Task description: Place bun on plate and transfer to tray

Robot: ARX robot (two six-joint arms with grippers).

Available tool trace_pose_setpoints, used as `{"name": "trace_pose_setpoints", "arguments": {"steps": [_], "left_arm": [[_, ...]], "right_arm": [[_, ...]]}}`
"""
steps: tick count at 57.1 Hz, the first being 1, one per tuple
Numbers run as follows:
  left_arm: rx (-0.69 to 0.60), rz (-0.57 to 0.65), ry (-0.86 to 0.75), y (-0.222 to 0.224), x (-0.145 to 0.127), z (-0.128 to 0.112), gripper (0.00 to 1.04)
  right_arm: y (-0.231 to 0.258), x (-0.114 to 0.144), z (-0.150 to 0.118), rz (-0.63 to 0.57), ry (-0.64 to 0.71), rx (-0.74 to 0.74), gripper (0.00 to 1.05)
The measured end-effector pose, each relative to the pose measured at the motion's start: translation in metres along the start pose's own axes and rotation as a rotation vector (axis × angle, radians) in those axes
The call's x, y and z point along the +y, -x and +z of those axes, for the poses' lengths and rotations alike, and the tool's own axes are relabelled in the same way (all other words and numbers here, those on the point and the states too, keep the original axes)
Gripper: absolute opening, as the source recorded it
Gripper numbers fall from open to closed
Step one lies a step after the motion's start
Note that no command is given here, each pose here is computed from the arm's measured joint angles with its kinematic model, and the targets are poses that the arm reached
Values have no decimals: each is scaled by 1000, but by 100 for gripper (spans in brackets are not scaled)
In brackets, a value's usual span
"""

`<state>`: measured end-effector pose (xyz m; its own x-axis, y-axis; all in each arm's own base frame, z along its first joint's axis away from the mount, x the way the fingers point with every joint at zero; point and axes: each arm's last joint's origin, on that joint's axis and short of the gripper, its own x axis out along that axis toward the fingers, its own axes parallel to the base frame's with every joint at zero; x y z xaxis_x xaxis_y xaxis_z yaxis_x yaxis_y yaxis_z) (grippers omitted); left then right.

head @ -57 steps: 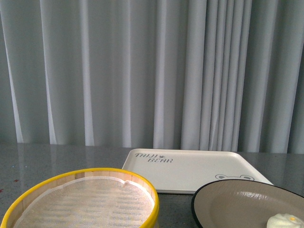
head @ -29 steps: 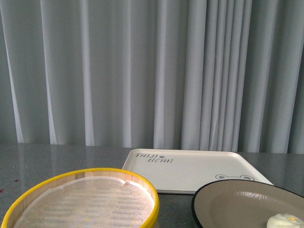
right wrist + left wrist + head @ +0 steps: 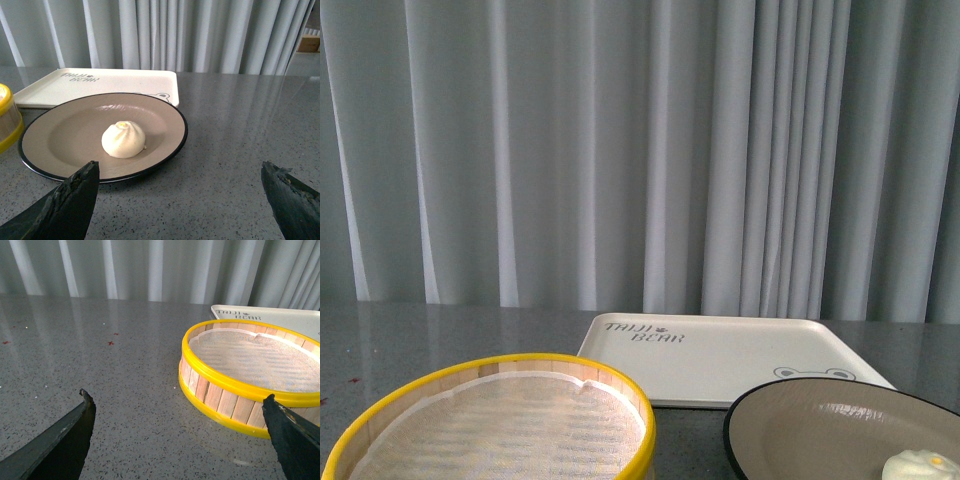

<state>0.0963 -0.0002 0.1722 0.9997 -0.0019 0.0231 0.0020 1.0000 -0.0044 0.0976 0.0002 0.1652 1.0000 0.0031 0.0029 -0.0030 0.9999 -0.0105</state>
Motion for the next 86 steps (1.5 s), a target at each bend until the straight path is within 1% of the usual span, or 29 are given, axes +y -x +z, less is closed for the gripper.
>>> {"name": "trace_pose_setpoints", "arguments": {"steps": [8, 10, 12, 13, 14, 15, 16, 18, 19, 22, 27, 28, 30, 33, 34, 37, 40, 44, 49, 53, 57, 61, 65, 75, 86], "left_arm": [[0, 0, 0, 0, 0, 0, 98], [0, 0, 0, 0, 0, 0, 98], [0, 0, 0, 0, 0, 0, 98], [0, 1, 0, 0, 0, 0, 98], [0, 2, 0, 0, 0, 0, 98], [0, 2, 0, 0, 0, 0, 98], [0, 1, 0, 0, 0, 0, 98], [0, -1, 0, 0, 0, 0, 98], [0, -1, 0, 0, 0, 0, 98], [0, 0, 0, 0, 0, 0, 98], [0, 0, 0, 0, 0, 0, 98], [0, 0, 0, 0, 0, 0, 98], [0, 0, 0, 0, 0, 0, 98], [0, 0, 0, 0, 0, 0, 98], [0, 0, 0, 0, 0, 0, 98], [0, 0, 0, 0, 0, 0, 98], [0, 0, 0, 0, 0, 0, 98], [0, 0, 0, 0, 0, 0, 98], [0, 0, 0, 0, 0, 0, 98], [0, 0, 0, 0, 0, 0, 98], [0, 0, 0, 0, 0, 0, 98], [0, 0, 0, 0, 0, 0, 98], [0, 0, 0, 0, 0, 0, 98], [0, 0, 0, 0, 0, 0, 98], [0, 0, 0, 0, 0, 0, 98]], "right_arm": [[0, 0, 0, -12, -4, 8, 96], [0, 0, -1, -60, -9, 66, 96], [-2, 1, 0, -169, 53, 214, 96], [-2, 0, 0, -189, 67, 243, 96], [-4, 0, 0, -206, 121, 306, 96], [-6, 0, -1, -198, 165, 359, 96], [-6, 0, -2, -192, 179, 385, 96], [-10, -1, -4, -151, 268, 453, 96], [-11, -1, -5, -136, 288, 470, 96], [-16, -6, -5, -87, 407, 493, 96], [-26, -16, 10, -53, 581, 443, 96], [-28, -19, 15, -43, 647, 422, 96], [-31, -22, 21, -31, 724, 398, 96], [-36, -25, 31, 25, 878, 384, 96], [-36, -25, 32, 36, 902, 383, 96], [-38, -22, 36, 130, 1030, 377, 96], [-38, -17, 37, 200, 1122, 386, 96], [-38, -10, 34, 294, 1231, 363, 96], [-38, -1, 29, 369, 1336, 342, 96], [-39, 5, 24, 408, 1386, 322, 96], [-45, 8, 22, 407, 1417, 286, 96], [-56, 9, 21, 381, 1427, 249, 96], [-64, 12, 18, 382, 1435, 219, 96], [-76, 20, 8, 483, 1442, 169, 96], [-88, 27, 6, 511, 1454, 143, 96]]}}
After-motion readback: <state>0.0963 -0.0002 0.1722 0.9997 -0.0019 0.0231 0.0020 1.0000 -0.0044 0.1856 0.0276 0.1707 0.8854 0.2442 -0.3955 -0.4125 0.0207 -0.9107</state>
